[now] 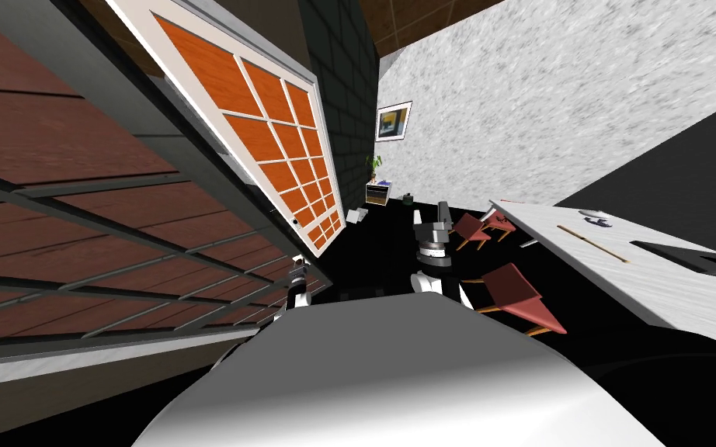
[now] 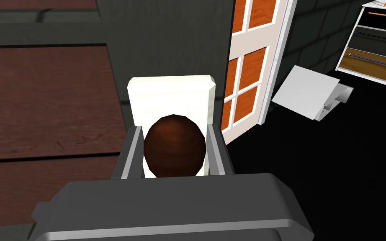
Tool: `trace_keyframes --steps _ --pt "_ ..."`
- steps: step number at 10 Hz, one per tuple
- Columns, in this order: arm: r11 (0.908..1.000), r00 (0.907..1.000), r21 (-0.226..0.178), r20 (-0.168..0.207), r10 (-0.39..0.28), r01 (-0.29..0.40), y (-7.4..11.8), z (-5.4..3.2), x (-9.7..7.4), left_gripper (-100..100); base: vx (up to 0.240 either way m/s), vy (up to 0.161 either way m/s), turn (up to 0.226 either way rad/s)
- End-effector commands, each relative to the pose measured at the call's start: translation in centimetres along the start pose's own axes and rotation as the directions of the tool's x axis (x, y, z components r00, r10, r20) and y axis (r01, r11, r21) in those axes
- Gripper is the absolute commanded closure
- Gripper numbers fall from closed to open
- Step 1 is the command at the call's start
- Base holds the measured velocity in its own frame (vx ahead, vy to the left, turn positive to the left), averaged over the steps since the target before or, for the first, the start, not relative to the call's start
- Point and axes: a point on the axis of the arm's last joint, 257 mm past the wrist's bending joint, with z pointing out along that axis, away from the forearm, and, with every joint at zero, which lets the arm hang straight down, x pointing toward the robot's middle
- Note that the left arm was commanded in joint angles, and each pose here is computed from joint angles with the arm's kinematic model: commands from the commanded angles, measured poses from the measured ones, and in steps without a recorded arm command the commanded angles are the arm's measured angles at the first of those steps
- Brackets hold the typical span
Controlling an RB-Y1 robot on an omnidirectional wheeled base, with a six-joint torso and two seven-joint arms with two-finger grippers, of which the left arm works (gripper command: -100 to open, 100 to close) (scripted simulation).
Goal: Pull the door open
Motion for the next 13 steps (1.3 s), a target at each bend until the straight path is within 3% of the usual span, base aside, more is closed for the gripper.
trace_keyframes --steps 1,7,8,9,13 --pt "0.9997 1.0000 -0.025 0.001 0.000 0.000 0.6 -0.26 -0.1 100 -0.181 0.011 -0.056" --pt "0.9934 1.0000 -0.115 0.000 -0.001 0.001 2.8 -0.74 0.0 100 -0.193 0.011 -0.049" --pt "0.9942 1.0000 -0.108 0.001 0.001 0.000 2.6 -0.64 -0.1 100 -0.080 -0.014 -0.009" --pt "0.9884 1.0000 -0.152 -0.006 0.007 -0.008 2.3 -2.02 -0.1 100 -0.044 -0.014 0.069" --pt "0.9700 0.9998 -0.243 -0.017 0.012 -0.016 2.0 -4.79 0.1 100 -0.056 -0.018 0.075"
